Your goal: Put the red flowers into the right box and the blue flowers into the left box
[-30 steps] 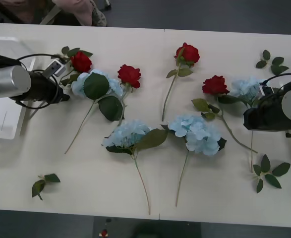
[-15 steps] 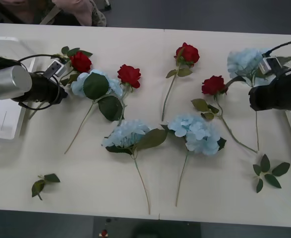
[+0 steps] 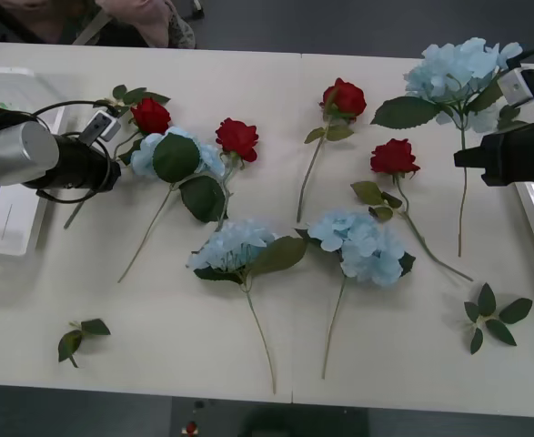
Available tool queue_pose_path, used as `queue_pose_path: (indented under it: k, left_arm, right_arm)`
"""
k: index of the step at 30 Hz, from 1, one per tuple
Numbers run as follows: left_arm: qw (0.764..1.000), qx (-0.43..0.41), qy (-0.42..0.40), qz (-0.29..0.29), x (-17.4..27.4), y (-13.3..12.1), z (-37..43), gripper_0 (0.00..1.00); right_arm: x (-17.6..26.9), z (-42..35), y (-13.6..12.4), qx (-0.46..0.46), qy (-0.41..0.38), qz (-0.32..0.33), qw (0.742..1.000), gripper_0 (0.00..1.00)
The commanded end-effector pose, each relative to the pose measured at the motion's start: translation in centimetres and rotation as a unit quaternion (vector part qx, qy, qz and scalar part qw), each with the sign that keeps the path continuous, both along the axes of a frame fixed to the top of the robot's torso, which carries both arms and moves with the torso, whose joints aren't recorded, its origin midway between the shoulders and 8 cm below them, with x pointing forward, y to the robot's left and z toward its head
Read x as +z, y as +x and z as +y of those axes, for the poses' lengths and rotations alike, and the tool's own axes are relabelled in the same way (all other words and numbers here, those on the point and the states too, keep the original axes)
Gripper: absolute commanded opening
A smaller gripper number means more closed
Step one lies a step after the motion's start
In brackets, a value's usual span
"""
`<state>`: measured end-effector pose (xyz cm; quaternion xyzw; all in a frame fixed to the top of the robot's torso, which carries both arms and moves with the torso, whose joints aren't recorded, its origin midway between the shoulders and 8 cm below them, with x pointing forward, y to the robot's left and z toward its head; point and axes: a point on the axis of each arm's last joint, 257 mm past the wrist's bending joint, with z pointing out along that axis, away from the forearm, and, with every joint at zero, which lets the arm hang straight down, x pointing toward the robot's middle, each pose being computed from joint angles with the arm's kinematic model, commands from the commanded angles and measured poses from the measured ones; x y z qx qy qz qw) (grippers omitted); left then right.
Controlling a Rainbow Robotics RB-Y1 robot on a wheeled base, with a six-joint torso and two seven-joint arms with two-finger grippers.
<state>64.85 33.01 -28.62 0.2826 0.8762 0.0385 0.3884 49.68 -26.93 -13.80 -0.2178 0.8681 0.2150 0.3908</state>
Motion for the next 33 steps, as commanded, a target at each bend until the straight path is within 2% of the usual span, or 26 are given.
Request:
queue_pose_path:
  k: [1,6,10,12,13,14,15,16,23,27,33]
  left_arm:
    - [1.0,0.018,-0.011,-0.009,1.2,0.7,0.7,0.0]
    - [0.999,0.018,-0.037,-0.024,3.4,1.1,0.7,0.0]
    - [0.994,-0.003,-0.094,-0.05,8.2,1.5,-1.6,0.0]
    - [0.99,-0.014,-0.126,-0.059,10.4,1.3,-3.0,0.0]
    - [0.986,-0.021,-0.151,-0.064,12.0,1.1,-4.0,0.0]
    - [0.982,-0.03,-0.171,-0.069,13.5,0.9,-5.0,0.0]
    - [0.981,-0.036,-0.179,-0.072,14.3,0.7,-5.5,0.0]
    - [0.977,-0.046,-0.191,-0.077,15.8,0.3,-6.1,0.0]
    - [0.944,-0.094,-0.304,-0.091,24.0,-2.3,-11.9,0.0]
    - [0.922,-0.121,-0.351,-0.105,27.0,-2.5,-16.2,0.0]
    - [0.878,-0.164,-0.427,-0.144,32.7,-2.9,-23.3,0.0]
  right_arm:
    - [1.9,1.5,0.0,0.041,-0.013,-0.04,0.998,0.0]
    - [2.0,1.5,0.0,0.042,-0.013,-0.042,0.998,0.0]
    - [2.1,1.2,0.0,0.042,-0.016,-0.045,0.998,0.0]
    - [2.1,1.1,0.1,0.041,-0.018,-0.047,0.998,0.06]
    - [2.2,1.0,0.1,0.042,-0.019,-0.049,0.998,0.23]
    - [2.3,0.9,0.2,0.041,-0.021,-0.053,0.998,0.61]
    - [2.2,0.7,0.2,0.04,-0.023,-0.052,0.998,0.77]
    - [2.2,0.5,0.2,0.038,-0.027,-0.054,0.997,1.0]
    - [2.2,0.2,0.4,0.043,-0.038,-0.063,0.996,1.0]
    - [3.1,1.2,-0.1,0.063,-0.02,-0.075,0.995,1.0]
    - [5.6,4.3,-1.8,0.138,0.026,-0.125,0.982,1.0]
